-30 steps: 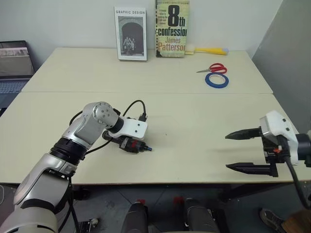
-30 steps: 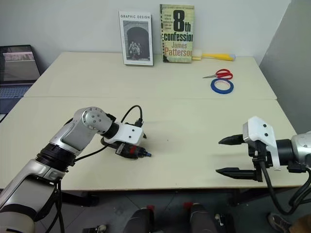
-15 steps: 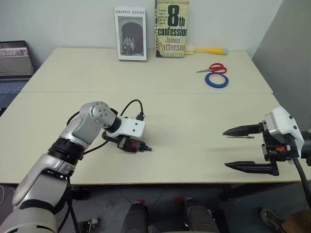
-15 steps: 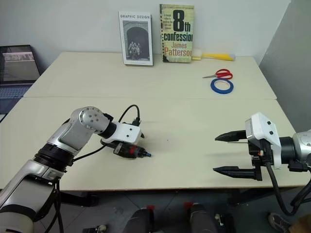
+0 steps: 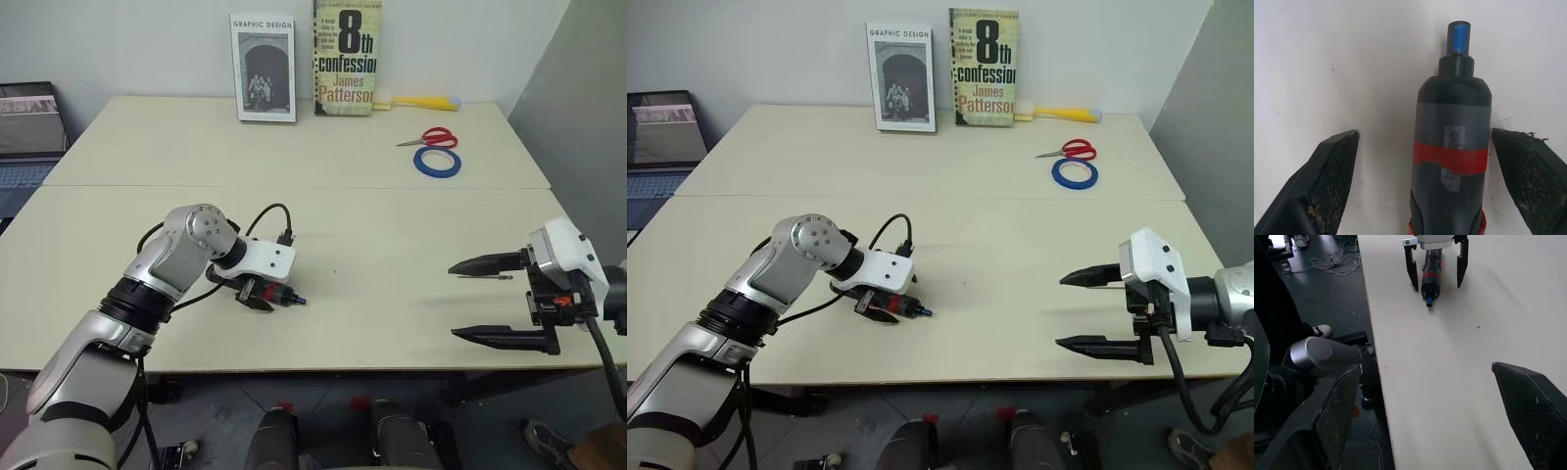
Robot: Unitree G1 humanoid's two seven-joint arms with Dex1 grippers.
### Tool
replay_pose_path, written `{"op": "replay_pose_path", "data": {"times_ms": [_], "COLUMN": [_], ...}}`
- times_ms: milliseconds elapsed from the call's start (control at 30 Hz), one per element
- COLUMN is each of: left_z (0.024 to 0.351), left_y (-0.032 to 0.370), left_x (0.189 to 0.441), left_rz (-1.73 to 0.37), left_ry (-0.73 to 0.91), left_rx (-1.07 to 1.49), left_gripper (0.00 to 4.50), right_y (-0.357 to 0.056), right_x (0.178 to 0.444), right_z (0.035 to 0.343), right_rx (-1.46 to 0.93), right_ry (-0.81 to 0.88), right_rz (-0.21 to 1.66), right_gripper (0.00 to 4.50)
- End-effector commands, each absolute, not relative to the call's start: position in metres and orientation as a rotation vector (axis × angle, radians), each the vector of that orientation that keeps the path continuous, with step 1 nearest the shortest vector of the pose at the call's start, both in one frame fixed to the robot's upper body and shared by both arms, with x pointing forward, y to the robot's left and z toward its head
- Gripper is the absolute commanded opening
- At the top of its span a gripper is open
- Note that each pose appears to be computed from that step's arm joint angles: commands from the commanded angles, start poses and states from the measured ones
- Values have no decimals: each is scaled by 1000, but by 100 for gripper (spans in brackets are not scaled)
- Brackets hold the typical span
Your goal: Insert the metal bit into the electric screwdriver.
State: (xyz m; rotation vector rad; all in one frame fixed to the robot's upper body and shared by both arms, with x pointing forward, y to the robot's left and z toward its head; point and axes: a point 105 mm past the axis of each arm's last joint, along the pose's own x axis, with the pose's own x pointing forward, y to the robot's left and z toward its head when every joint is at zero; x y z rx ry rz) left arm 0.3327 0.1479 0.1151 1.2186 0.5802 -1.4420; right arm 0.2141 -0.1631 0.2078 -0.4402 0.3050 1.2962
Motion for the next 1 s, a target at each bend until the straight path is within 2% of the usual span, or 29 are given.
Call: {"op": "replay_pose_path", "data": {"times_ms": [33, 633, 767, 800, 1000], "left_z": [117, 111, 110, 109, 106], "left_y": [137, 132, 135, 137, 146], "left_x": [329, 333, 333, 333, 330], "left_rz": [-1484, -1528, -1519, -1513, -1514], "left_ry": [569, 623, 641, 652, 701], "left_rx": [1242, 1313, 1313, 1314, 1301], "left_gripper": [450, 450, 390, 358, 248], "right_y": [-161, -160, -160, -160, -160], "right_x": [213, 213, 213, 213, 215], "right_z": [212, 209, 209, 209, 211], "right_rx": [-466, -455, -453, -452, -455], "right_ry": [285, 288, 288, 287, 281], "right_rz": [1298, 1291, 1289, 1290, 1290], "right_gripper": [447, 447, 450, 450, 450]}}
